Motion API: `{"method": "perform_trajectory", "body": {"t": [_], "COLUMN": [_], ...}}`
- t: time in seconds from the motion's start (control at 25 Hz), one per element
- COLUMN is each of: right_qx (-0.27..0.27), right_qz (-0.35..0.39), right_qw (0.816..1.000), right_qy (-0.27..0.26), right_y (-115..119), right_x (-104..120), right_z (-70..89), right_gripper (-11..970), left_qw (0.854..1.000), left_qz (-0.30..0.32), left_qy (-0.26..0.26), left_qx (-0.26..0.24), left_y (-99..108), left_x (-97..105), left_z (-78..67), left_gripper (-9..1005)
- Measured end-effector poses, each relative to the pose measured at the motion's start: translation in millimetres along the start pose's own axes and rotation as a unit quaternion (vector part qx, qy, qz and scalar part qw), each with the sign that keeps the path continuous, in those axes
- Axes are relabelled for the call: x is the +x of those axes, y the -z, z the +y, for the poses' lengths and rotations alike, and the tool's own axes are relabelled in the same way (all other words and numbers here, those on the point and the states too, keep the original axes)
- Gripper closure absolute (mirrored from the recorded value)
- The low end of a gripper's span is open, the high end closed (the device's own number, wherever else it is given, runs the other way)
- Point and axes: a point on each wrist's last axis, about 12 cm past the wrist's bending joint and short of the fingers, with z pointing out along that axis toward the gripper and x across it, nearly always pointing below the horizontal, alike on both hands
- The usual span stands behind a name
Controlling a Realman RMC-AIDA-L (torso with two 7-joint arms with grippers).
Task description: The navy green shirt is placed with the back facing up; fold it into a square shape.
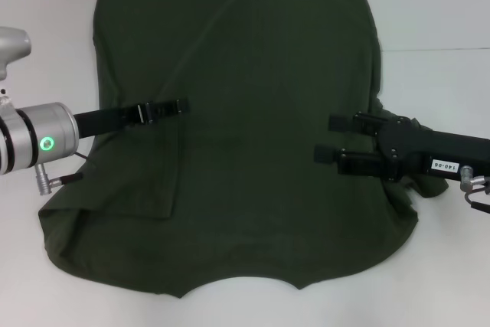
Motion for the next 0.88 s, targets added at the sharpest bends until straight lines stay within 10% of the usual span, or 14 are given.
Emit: {"method": "perform_trajectory", "body": {"t": [0.4,0.88], "right_qx": [0.003,0.022], "right_qz": [-0.009,-0.033], "right_qw": [1.000,0.994], "right_qy": [-0.011,-0.106], "right_y": [4,12], "right_x": [-4,-17], "right_z": [-1.6,-7.9], "right_gripper": [67,68], "left_qw": [1.000,0.951], "left_qz": [-0.014,-0.110], "left_qy": [-0.006,-0.193], "left_qx": [0.015,0.215], "left_y": [42,79], "left_x": [23,63], "left_z": [16.2,-12.6], "left_gripper": [104,108]}}
